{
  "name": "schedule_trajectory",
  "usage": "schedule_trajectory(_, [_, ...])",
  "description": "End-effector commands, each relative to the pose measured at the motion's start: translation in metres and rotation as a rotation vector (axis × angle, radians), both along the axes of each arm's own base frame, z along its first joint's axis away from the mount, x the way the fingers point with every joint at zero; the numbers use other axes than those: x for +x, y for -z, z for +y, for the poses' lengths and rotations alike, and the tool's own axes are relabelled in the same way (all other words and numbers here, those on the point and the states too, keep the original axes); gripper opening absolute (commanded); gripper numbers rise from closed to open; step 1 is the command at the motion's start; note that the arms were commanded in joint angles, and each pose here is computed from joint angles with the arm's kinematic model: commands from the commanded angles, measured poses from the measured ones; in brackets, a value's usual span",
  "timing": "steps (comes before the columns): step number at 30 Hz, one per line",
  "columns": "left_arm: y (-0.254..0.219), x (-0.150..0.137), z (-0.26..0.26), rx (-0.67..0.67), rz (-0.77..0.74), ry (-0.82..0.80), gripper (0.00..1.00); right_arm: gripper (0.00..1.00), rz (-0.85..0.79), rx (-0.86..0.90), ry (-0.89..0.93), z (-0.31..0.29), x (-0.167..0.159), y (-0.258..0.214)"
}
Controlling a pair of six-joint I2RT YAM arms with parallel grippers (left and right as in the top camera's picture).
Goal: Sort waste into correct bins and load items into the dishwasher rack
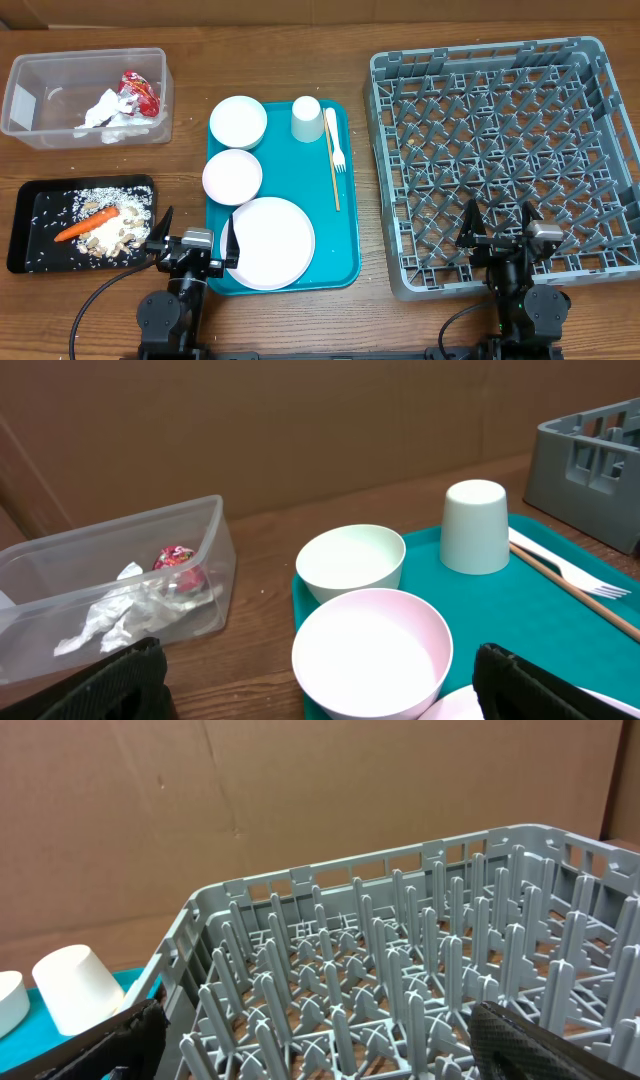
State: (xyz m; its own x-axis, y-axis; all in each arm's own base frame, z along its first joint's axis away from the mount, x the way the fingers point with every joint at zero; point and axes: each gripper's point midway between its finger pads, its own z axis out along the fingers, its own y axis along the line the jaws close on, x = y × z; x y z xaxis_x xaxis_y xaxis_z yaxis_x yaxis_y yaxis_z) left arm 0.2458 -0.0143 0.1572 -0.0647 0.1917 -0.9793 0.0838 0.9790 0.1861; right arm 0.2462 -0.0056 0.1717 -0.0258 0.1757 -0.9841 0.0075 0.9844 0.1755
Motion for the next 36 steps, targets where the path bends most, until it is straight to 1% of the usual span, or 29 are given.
schedule_trajectory(1, [0.001, 0.000, 0.004, 0.001, -0.005, -0.020, 1.00, 1.00, -0.011, 0.042, -0.068, 0.012, 0.000, 0.000])
schedule_trajectory(5, [0.001, 0.000, 0.004, 0.001, -0.005, -0.020, 1.00, 1.00, 0.011, 0.272, -0.309, 0.054, -0.008, -0.005])
schedule_trajectory(6, [0.001, 0.000, 0.004, 0.000, -0.005, -0.020, 1.00, 1.00, 0.051, 0.385, -0.427, 0.073, -0.016, -0.005])
schedule_trajectory(7, [0.001, 0.000, 0.004, 0.000, -0.004, -0.020, 1.00, 1.00, 0.063, 0.412, -0.454, 0.078, -0.018, -0.005])
schedule_trajectory(9, [0.001, 0.000, 0.004, 0.001, -0.005, -0.020, 1.00, 1.00, 0.183, 0.604, -0.659, 0.110, -0.039, -0.005])
schedule_trajectory(10, [0.001, 0.000, 0.004, 0.000, -0.004, -0.020, 1.00, 1.00, 0.227, 0.652, -0.716, 0.118, -0.046, -0.004])
schedule_trajectory(11, [0.001, 0.000, 0.004, 0.000, -0.005, -0.020, 1.00, 1.00, 0.276, 0.731, -0.752, 0.124, -0.052, -0.005])
schedule_trajectory(12, [0.001, 0.000, 0.004, 0.001, -0.004, -0.020, 1.00, 1.00, 0.300, 0.786, -0.749, 0.125, -0.052, -0.005])
schedule_trajectory(13, [0.001, 0.000, 0.004, 0.001, -0.005, -0.020, 1.00, 1.00, 0.358, 0.903, -0.732, 0.125, -0.053, -0.003])
schedule_trajectory(17, [0.001, 0.000, 0.004, 0.001, -0.005, -0.020, 1.00, 1.00, 0.404, 0.990, -0.741, 0.128, -0.055, -0.005])
schedule_trajectory(19, [0.001, 0.000, 0.004, 0.000, -0.005, -0.020, 1.00, 1.00, 0.382, 0.965, -0.801, 0.132, -0.061, -0.015])
schedule_trajectory(21, [0.001, 0.000, 0.004, 0.001, -0.005, -0.020, 1.00, 1.00, 0.321, 0.915, -0.862, 0.135, -0.067, -0.031])
schedule_trajectory(23, [0.001, 0.000, 0.004, 0.001, -0.005, -0.020, 1.00, 1.00, 0.281, 0.890, -0.881, 0.136, -0.069, -0.045])
schedule_trajectory(27, [0.001, 0.000, 0.004, 0.001, -0.005, -0.020, 1.00, 0.99, 0.132, 0.763, -0.913, 0.134, -0.082, -0.096])
schedule_trajectory(28, [0.001, 0.000, 0.004, 0.001, -0.005, -0.020, 1.00, 0.99, 0.080, 0.721, -0.907, 0.132, -0.087, -0.114])
schedule_trajectory(31, [0.001, 0.000, 0.004, 0.001, -0.004, -0.020, 1.00, 0.99, 0.018, 0.682, -0.852, 0.125, -0.092, -0.141])
schedule_trajectory(36, [0.001, 0.000, 0.004, 0.001, -0.005, -0.020, 1.00, 0.99, -0.054, 0.556, -0.669, 0.105, -0.101, -0.179])
